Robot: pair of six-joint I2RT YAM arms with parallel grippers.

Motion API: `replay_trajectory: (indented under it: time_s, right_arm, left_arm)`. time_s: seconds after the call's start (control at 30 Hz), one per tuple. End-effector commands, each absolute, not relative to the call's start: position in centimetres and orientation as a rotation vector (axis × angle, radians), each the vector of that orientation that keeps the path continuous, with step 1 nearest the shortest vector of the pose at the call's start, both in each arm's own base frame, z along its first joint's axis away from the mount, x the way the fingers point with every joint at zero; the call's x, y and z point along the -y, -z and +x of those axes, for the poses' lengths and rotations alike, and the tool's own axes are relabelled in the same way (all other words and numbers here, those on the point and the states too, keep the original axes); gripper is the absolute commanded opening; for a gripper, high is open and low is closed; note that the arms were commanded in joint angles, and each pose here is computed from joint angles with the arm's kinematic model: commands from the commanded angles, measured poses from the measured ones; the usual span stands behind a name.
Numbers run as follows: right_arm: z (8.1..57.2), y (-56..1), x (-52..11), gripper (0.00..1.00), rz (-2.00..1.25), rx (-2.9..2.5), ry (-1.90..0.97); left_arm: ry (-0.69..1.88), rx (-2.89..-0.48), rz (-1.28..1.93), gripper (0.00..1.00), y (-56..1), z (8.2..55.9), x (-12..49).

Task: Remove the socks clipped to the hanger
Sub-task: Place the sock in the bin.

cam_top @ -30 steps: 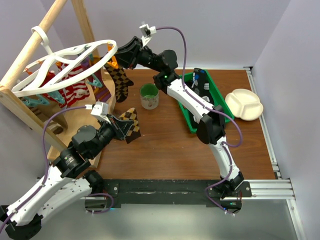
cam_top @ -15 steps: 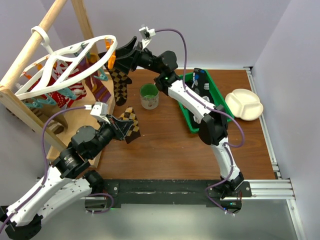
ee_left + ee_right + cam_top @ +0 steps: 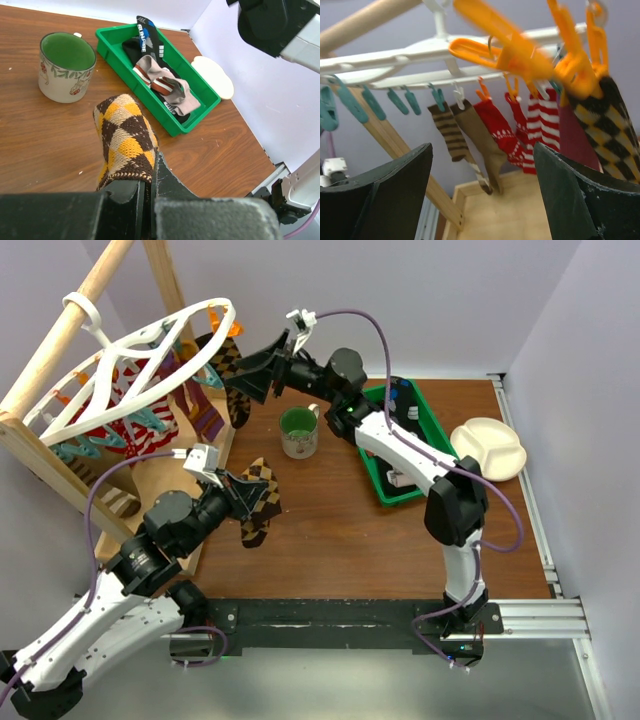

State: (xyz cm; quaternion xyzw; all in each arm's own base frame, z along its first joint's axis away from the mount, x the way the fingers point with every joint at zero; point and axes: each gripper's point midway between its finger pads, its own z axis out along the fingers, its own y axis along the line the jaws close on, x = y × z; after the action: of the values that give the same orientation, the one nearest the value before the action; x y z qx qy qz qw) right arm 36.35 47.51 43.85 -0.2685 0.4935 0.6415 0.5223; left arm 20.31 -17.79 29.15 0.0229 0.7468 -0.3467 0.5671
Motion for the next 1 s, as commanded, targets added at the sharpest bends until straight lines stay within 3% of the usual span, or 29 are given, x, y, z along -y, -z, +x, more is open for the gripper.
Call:
replay_trajectory:
  time_s: [0.0, 0.4, 0.57, 0.77, 0.93, 0.97]
  right_arm:
    - [37.6, -43.3, -44.5, 0.86, -0.547, -1.268, -1.374]
    - [38.2, -36.7, -33.5, 0.86, -0.156, -1.611, -0.922]
    - [35.4, -39.4, -25.5, 0.87, 0.050, -1.552, -0.737]
    - [31.4, -42.5, -16.7, 0.89, 0.250, -1.435, -0.572]
    - [28.5, -43.5, -12.7, 0.90, 0.319, -1.390, -0.531]
    - [27.8, -44.0, -11.9, 0.90, 0.333, -1.372, -0.530]
  left_arm:
    - [0.838, -1.685, 0.111, 0.00, -31.2, 20.6, 18.6]
    - [0.924, -1.610, 0.224, 0.00, -32.2, 22.7, 23.7]
    - [0.911, -1.574, 0.335, 0.00, -34.1, 22.4, 29.3]
    - [1.004, -1.575, 0.420, 0.00, -32.4, 24.3, 36.7]
    - [1.079, -1.501, 0.480, 0.00, -33.7, 26.0, 42.2]
    - [1.065, -1.534, 0.499, 0.00, -31.9, 26.9, 43.7]
